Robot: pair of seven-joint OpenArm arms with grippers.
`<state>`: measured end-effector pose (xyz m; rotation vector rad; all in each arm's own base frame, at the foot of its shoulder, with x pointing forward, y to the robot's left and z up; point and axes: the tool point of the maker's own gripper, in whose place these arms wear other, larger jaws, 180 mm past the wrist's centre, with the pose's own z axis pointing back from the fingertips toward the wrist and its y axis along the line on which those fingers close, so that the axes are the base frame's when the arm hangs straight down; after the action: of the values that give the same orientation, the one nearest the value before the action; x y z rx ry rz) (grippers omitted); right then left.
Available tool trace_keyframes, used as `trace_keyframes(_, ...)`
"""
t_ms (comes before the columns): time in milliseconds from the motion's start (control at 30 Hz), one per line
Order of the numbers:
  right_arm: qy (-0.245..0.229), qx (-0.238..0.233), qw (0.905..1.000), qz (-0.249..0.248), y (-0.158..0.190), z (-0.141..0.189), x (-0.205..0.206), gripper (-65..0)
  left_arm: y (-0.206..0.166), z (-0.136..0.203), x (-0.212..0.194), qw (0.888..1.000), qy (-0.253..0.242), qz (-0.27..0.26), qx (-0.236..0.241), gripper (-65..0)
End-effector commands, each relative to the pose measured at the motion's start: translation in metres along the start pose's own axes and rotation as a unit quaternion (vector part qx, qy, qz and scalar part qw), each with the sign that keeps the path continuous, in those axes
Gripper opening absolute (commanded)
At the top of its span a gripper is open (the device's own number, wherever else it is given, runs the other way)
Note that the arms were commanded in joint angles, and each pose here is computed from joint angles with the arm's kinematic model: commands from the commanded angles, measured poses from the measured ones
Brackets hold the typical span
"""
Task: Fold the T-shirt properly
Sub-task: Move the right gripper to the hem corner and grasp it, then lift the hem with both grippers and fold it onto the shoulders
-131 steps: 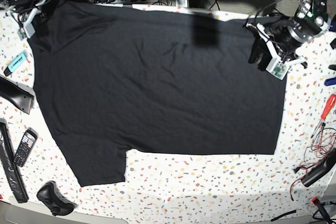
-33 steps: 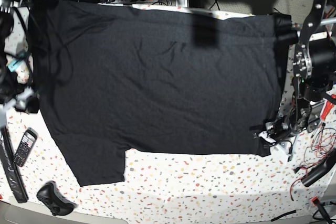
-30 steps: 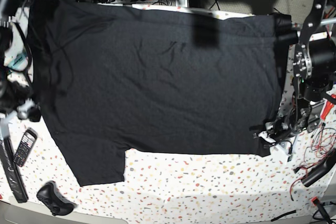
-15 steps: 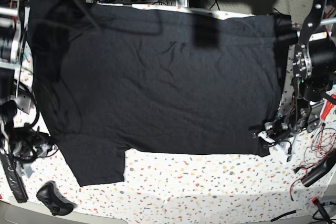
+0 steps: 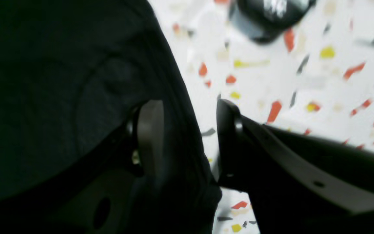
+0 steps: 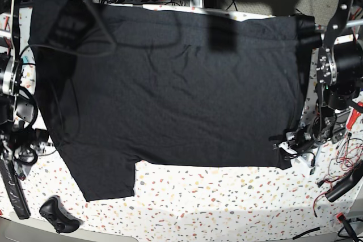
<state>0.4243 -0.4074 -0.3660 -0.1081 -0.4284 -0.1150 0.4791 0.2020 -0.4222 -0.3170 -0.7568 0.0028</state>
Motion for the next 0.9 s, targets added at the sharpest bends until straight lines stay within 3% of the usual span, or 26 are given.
trace_keyframes(0, -0.034, -0.002, 0.9994, -0.006, -0.006, 0.013, 0.024, -38.7, 0.001, 0.003, 0.018, 1.0, -0.012, -0.007, 0.002, -65.0)
trace_keyframes(433, 0.004, 0.001, 0.9999, 0.016, 0.01, -0.016, -0.018, -39.1, 0.001, 0.003, 0.018, 1.0, -0.012, -0.007, 0.002, -65.0)
trace_keyframes(733, -0.04, 0.003, 0.999, 0.019, 0.011, -0.016, -0.003, -64.2, -0.002, 0.004, 0.024, 1.0, -0.027, -0.001, -0.006, -65.0)
trace_keyframes(867, -0.055, 0.008, 0.998, 0.029, 0.014, -0.012, 0.006, -65.0, -0.015, 0.007, 0.031, 0.998, -0.039, -0.02, -0.041, -65.0)
